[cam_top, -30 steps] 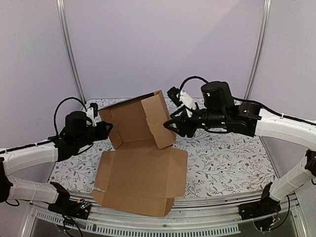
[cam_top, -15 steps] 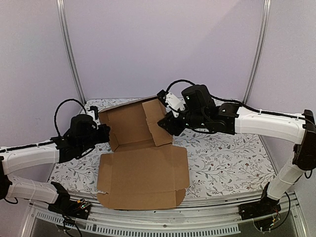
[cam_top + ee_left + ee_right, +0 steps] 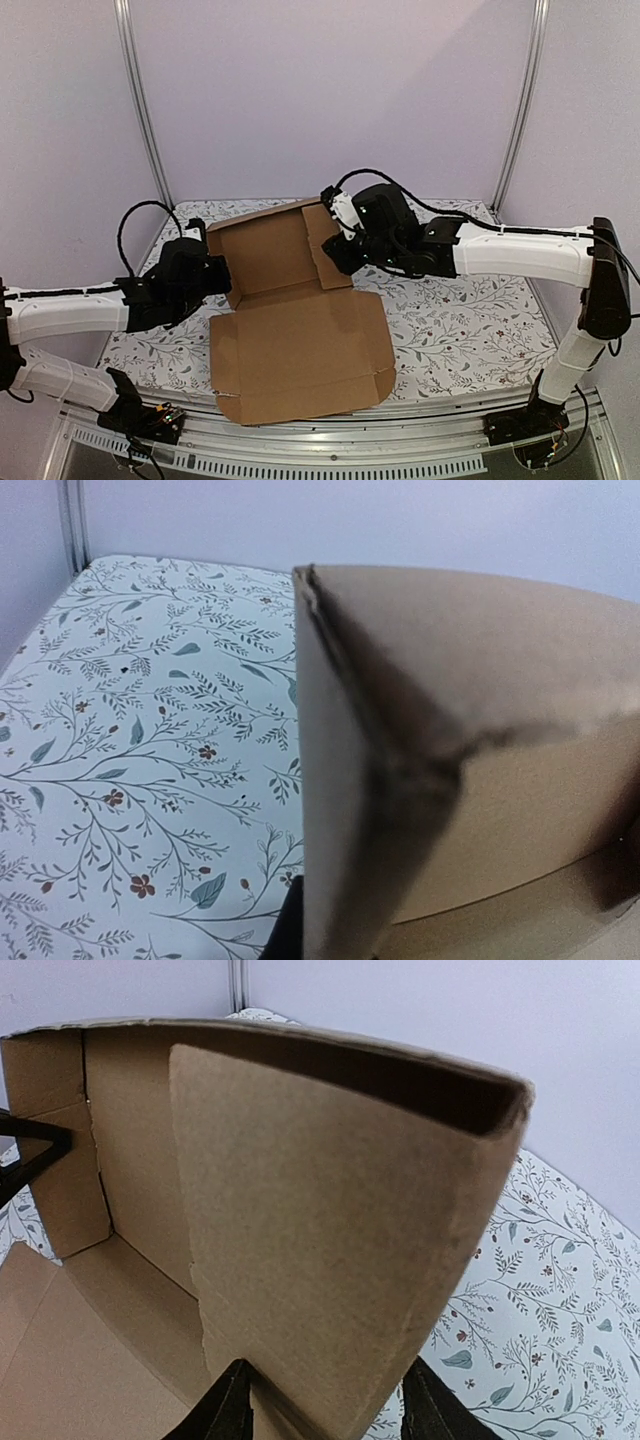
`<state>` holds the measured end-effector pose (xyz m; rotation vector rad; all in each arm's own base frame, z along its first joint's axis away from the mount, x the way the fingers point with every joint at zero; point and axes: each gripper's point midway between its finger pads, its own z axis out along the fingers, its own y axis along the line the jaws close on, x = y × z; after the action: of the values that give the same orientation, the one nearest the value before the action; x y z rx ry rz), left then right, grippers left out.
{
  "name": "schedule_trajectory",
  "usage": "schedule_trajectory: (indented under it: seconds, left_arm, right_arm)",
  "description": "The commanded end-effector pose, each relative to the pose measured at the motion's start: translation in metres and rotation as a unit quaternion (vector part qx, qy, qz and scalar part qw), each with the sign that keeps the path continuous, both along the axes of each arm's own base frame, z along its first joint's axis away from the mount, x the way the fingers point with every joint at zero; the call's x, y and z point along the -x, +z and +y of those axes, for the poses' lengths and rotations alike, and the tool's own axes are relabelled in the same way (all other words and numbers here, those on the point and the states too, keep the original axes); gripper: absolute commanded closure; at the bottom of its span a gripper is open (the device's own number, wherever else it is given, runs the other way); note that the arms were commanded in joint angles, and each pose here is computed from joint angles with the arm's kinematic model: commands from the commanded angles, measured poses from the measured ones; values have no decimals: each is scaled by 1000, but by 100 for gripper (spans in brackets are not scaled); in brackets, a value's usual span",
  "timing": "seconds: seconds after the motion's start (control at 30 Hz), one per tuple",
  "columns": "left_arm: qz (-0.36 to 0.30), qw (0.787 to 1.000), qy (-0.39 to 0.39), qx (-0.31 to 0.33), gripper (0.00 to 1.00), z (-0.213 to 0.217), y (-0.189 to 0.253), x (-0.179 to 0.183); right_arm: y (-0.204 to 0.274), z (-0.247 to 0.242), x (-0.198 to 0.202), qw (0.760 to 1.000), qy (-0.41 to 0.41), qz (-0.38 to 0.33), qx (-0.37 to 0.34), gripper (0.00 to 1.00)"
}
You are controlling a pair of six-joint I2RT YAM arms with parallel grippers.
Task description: Fold the paper box
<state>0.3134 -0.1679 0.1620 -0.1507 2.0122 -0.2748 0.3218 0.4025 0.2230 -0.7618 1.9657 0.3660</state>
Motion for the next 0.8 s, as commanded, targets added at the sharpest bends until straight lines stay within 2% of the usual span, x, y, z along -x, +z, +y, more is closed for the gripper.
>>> schedule_trajectory:
  seconds: [0.0,0.37,0.5,0.7,0.77]
  left_arm:
    - [-18,999,-20,19,100,-24,19,3]
    - [-28,999,-27,13,100,-37,26,11]
    - [-32,999,-31,13,100,-41,29,13]
    - [-35,999,-32,9,100,-43,31,14]
    - [-34,999,-33,9,100,-44,30,15]
  right_arm:
    - [6,8,-13,999,-36,-19,-26,51]
    - [-5,7,-28,996,-76,-34,-27,51]
    - [-9,7,-32,995,-85,-40,-24,65]
    - [-13,8,-35,995,-90,-42,-19,98]
    - [-14,8,-35,995,-90,-42,-21,100]
